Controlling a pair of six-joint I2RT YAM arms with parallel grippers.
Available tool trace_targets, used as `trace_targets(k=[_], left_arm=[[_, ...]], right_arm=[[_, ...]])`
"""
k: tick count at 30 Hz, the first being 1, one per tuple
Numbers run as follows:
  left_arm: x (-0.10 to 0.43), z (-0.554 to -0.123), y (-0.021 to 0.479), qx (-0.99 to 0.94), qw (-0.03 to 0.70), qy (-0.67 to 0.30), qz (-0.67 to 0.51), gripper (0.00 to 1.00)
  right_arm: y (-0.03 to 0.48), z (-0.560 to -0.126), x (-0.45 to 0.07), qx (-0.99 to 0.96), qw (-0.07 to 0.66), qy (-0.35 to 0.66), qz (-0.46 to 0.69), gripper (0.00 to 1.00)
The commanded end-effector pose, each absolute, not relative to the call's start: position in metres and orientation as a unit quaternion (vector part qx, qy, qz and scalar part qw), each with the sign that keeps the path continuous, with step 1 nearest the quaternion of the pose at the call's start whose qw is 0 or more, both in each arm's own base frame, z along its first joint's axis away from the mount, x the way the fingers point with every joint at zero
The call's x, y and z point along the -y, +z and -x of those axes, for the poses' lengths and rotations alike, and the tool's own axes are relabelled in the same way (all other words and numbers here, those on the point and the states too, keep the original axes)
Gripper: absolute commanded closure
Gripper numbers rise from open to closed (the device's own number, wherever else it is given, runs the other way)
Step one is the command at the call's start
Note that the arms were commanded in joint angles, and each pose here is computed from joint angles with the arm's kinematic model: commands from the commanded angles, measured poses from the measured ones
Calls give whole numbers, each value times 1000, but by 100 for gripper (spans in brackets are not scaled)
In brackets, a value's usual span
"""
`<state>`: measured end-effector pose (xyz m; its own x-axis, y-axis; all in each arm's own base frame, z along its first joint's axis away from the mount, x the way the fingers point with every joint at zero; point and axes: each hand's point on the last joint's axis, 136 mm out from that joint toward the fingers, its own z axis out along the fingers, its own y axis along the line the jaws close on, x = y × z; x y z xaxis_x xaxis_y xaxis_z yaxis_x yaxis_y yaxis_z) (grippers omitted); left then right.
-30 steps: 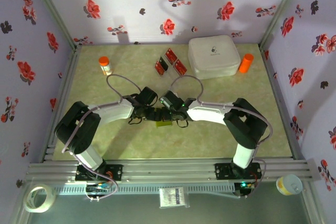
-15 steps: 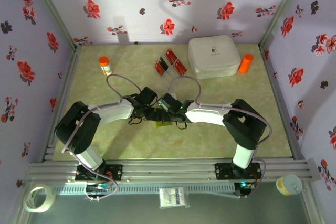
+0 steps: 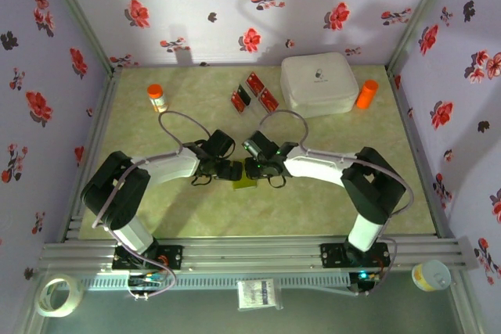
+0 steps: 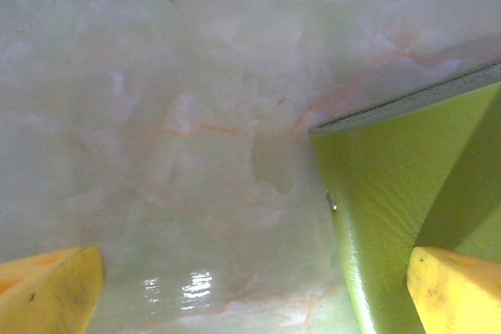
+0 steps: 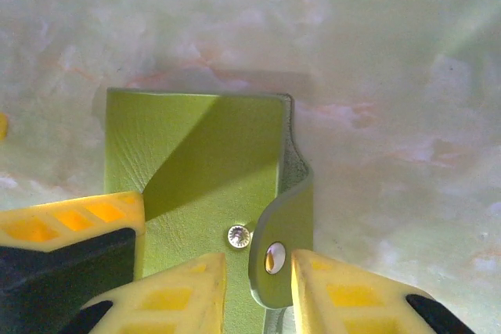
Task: Put the credit cards into the card holder
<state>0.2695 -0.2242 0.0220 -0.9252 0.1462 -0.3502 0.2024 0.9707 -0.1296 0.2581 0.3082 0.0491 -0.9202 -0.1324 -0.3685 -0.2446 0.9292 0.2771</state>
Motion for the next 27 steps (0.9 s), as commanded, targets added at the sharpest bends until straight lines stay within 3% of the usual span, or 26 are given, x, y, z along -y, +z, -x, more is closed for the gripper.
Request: trace_targets(k=[1,10,23,27], left_arm=[[209,-252,-9,-986,128,-54,-93,0],[210,-252,-8,-986,128,-55,-94,0],[209,-251,-8,-986,129,-56,-93,0],[209,-251,-8,-986,129,-56,-92,0]], right_arm=[[64,-260,-311,-964,175,173,104,71],[62,-263,-309,-965,174,172,98,76],[62,-267,-302,-966,174,171,89,100],[61,-266,-301,-966,172,174,87,100]])
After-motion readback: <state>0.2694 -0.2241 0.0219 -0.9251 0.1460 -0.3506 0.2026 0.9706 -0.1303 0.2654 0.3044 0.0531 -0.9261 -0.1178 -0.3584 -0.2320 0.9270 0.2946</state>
